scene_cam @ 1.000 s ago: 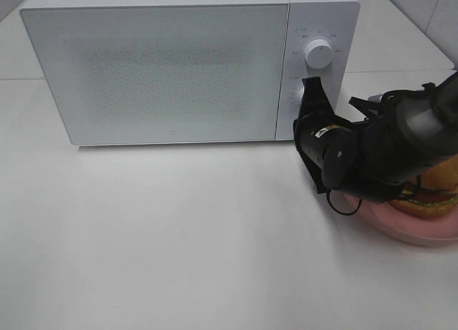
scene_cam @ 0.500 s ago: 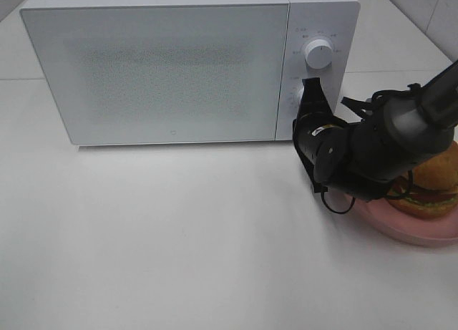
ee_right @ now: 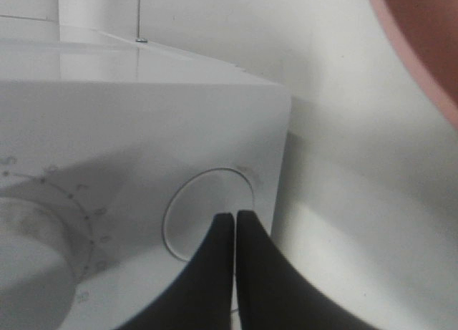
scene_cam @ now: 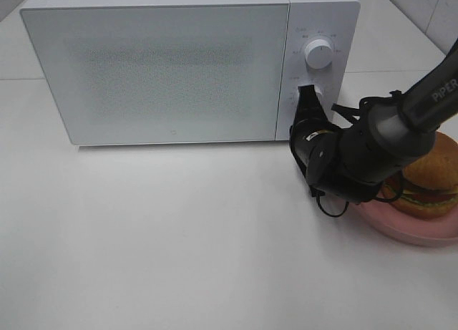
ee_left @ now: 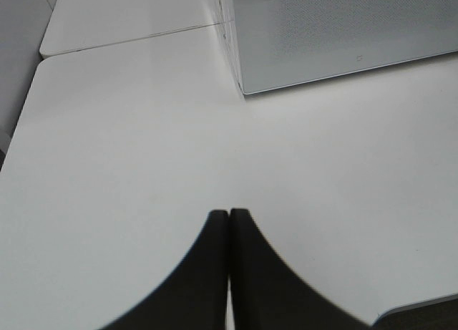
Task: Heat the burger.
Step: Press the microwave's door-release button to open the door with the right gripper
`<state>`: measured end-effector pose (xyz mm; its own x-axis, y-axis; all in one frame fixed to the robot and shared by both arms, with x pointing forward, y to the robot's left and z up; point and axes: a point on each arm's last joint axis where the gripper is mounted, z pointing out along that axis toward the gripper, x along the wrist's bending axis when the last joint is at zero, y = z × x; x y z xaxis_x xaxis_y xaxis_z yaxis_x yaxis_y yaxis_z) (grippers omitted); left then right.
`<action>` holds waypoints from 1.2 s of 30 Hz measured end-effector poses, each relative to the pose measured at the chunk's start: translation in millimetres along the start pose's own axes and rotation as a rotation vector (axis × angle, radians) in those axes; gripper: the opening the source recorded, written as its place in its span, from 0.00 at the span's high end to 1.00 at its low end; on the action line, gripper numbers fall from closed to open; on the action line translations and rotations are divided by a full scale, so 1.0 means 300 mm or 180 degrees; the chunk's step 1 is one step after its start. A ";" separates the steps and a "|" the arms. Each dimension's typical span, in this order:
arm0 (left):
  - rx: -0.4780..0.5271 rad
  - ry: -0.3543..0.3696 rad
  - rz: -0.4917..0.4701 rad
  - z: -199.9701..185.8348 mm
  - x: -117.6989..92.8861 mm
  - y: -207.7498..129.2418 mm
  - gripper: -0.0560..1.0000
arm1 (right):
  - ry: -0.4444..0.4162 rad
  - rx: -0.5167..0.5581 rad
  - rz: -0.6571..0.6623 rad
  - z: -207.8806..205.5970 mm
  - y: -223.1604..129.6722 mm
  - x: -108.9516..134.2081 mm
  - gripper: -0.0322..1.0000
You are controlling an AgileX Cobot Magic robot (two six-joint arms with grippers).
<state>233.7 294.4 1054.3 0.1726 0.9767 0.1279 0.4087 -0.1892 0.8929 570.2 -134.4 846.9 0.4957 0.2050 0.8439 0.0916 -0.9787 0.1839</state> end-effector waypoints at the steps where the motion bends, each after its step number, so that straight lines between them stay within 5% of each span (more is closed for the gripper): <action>1: 0.0000 0.0000 0.0000 0.000 0.000 0.000 0.95 | 0.0000 0.0000 0.0000 0.000 0.000 0.000 0.97; 36: 0.0000 0.0000 0.0000 0.000 0.000 0.000 0.95 | -0.0001 -0.0018 -0.0014 0.041 0.007 0.027 0.97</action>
<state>233.7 294.4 1054.3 0.1726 0.9767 0.1279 0.4087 -0.1892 0.8929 585.1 -135.0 848.0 0.4956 0.2094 0.8429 0.0889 -0.9776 0.1906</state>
